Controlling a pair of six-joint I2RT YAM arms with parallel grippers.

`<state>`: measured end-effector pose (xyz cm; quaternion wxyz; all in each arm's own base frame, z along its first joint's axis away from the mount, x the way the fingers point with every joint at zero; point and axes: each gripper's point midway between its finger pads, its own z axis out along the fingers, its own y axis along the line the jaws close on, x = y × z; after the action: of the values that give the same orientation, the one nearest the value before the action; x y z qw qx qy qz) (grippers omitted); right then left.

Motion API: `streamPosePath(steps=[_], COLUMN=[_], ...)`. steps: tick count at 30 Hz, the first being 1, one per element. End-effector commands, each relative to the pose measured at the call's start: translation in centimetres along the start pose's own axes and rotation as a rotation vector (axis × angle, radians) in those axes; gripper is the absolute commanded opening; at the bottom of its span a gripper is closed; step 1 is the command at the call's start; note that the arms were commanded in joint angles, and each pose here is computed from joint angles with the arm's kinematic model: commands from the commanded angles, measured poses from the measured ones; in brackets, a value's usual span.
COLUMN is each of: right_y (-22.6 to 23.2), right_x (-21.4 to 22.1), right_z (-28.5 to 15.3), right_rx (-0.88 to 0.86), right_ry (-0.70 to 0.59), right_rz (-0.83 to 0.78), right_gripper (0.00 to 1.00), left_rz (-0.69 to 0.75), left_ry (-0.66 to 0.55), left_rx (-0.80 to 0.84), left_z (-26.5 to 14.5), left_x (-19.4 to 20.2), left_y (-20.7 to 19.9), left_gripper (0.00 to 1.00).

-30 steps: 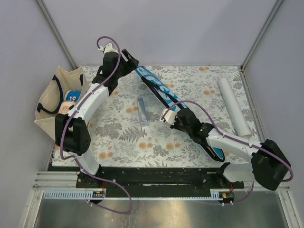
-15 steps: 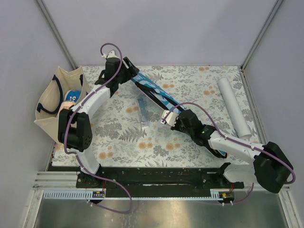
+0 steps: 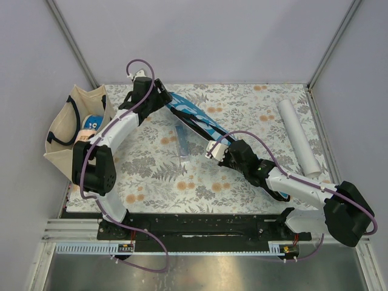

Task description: Pack up the badminton gear

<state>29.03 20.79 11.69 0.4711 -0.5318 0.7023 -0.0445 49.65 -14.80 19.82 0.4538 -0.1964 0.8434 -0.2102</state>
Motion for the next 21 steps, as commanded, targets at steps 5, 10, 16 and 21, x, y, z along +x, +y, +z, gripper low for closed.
streamPosePath(steps=[5,10,16,21], right_y=[-1.6,-1.2,-0.6,-1.1], right_x=[-3.8,-3.9,-3.8,-3.8], right_z=[-0.6,-0.5,-0.3,-0.1], right_rx=[0.048,0.028,0.002,0.027], right_ry=[-0.145,-0.154,-0.155,-0.139], right_rz=[0.015,0.011,0.019,0.034], right_gripper=[0.0,0.0,0.0,0.06], left_rz=[-0.125,-0.204,-0.28,-0.349], left_ry=[-0.032,0.038,0.073,0.098], left_rx=[0.036,0.107,0.164,0.223], left_z=[-1.0,0.0,0.7,0.5], left_x=[-1.5,-0.1,0.2,0.2], left_y=[0.0,-0.3,-0.4,-0.8], left_gripper=[0.69,0.63,0.48,0.25])
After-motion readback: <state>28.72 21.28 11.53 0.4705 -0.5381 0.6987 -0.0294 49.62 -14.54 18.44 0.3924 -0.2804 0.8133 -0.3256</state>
